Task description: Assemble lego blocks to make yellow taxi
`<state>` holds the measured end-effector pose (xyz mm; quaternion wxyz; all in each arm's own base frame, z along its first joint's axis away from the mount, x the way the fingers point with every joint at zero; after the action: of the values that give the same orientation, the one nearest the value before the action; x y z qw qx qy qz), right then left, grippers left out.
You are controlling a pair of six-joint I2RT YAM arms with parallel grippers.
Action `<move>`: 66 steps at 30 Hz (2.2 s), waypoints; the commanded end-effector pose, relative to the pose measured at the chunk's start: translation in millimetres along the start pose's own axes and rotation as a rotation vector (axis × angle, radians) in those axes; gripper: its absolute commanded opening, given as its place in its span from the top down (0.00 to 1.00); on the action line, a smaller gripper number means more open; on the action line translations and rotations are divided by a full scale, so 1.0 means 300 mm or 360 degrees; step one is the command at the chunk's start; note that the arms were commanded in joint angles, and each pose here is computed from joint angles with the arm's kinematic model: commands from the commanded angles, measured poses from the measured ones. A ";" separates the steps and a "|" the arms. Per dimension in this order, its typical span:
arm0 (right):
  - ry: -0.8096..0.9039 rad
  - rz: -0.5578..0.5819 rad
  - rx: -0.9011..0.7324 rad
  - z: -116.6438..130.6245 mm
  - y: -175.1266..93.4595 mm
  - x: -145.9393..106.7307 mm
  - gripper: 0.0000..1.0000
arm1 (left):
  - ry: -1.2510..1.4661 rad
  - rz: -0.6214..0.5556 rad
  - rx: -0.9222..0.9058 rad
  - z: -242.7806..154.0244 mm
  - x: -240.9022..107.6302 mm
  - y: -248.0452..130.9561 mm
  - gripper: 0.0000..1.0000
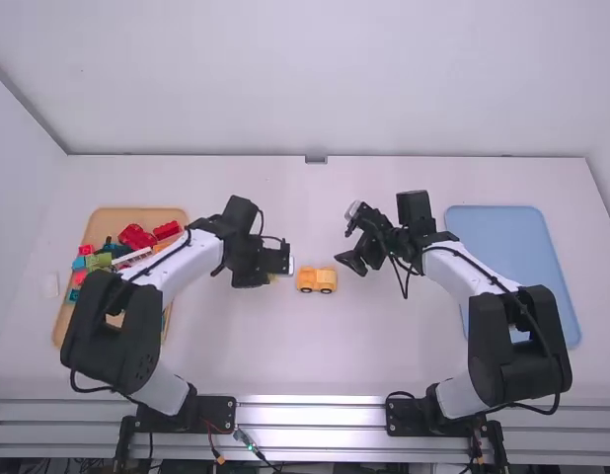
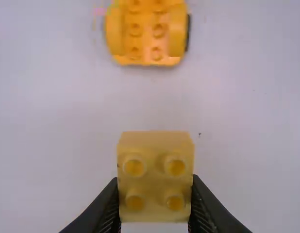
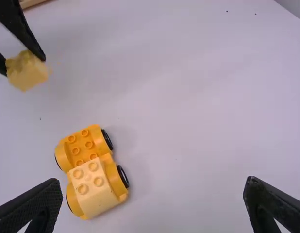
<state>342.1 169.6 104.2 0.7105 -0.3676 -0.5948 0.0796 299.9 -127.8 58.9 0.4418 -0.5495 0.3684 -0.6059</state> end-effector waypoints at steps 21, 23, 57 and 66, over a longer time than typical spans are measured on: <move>0.0004 -0.0009 0.0002 -0.002 -0.006 0.010 0.01 | -0.0020 0.0020 -0.0058 0.035 -0.041 0.170 0.60; 0.0005 -0.0008 0.0003 -0.001 -0.006 0.010 0.01 | -0.0014 0.0021 -0.0061 0.034 -0.042 0.170 0.47; -0.0185 -0.0066 0.0203 0.077 -0.010 0.006 0.01 | 0.0145 -0.0998 0.0040 0.024 0.021 0.089 0.01; -0.0356 -0.0284 0.0375 0.163 0.020 -0.027 0.01 | -0.0026 -0.1130 -0.0015 0.062 -0.012 0.162 0.01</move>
<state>312.6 185.9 103.9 0.6670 -0.2586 -0.6882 0.1209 322.6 -136.3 13.5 0.2324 -0.6275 0.1737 -0.7225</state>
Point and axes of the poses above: each hand's point on the last joint's axis, 136 mm out from that joint toward the fingers, its own y axis out along the fingers, its own z axis along the line the jaws close on, x = y × z, the point moved 2 cm from there along -y, back along the fingers, and after that the axes turned 1 degree about -y, right-handed, at the moved point
